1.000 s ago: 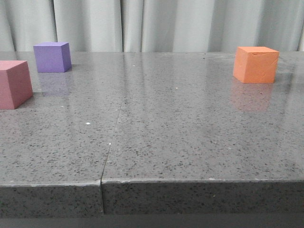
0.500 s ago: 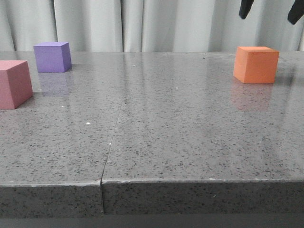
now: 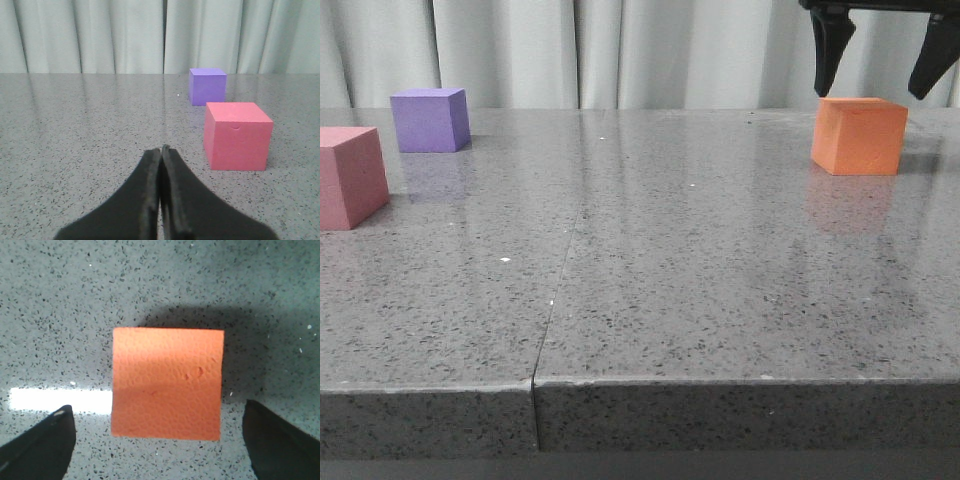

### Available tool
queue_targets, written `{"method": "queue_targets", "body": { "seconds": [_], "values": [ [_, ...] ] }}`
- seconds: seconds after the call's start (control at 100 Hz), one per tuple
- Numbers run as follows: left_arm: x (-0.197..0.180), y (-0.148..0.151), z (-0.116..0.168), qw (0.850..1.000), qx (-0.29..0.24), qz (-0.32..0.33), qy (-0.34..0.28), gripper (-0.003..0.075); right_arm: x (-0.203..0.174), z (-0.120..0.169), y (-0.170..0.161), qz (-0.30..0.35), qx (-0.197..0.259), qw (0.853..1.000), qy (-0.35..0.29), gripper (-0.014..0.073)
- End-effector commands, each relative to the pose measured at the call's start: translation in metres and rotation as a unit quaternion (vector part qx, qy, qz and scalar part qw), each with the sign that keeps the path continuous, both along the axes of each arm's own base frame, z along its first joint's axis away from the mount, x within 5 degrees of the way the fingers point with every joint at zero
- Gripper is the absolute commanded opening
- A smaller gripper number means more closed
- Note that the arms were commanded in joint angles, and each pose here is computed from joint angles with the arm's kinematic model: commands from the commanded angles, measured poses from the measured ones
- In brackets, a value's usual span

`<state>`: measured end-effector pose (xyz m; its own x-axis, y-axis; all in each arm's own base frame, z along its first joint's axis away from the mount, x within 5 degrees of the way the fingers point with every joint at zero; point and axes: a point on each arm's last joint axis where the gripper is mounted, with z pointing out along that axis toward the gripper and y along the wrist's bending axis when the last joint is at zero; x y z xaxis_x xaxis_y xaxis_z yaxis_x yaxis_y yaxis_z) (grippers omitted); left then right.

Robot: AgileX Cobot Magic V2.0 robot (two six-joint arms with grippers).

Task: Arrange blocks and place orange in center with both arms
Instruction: 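Lower the open right gripper over the orange cube and close it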

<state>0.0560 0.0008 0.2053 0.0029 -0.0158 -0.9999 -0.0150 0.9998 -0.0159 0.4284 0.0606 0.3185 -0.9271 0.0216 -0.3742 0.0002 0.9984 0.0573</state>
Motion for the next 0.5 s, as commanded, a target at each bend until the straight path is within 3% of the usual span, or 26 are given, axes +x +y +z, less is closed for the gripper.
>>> {"method": "queue_targets", "body": {
  "seconds": [0.0,0.49],
  "values": [
    [0.000,0.000,-0.005,0.999,-0.006,-0.003,-0.035,-0.0020,-0.005,0.028,-0.004,-0.001,0.000,0.999,-0.048,0.0664],
    [0.000,0.000,-0.005,0.999,-0.006,-0.003,-0.035,-0.0020,0.014,-0.012,-0.001,0.000,0.000,1.000,-0.006,0.0662]
  ]
}}
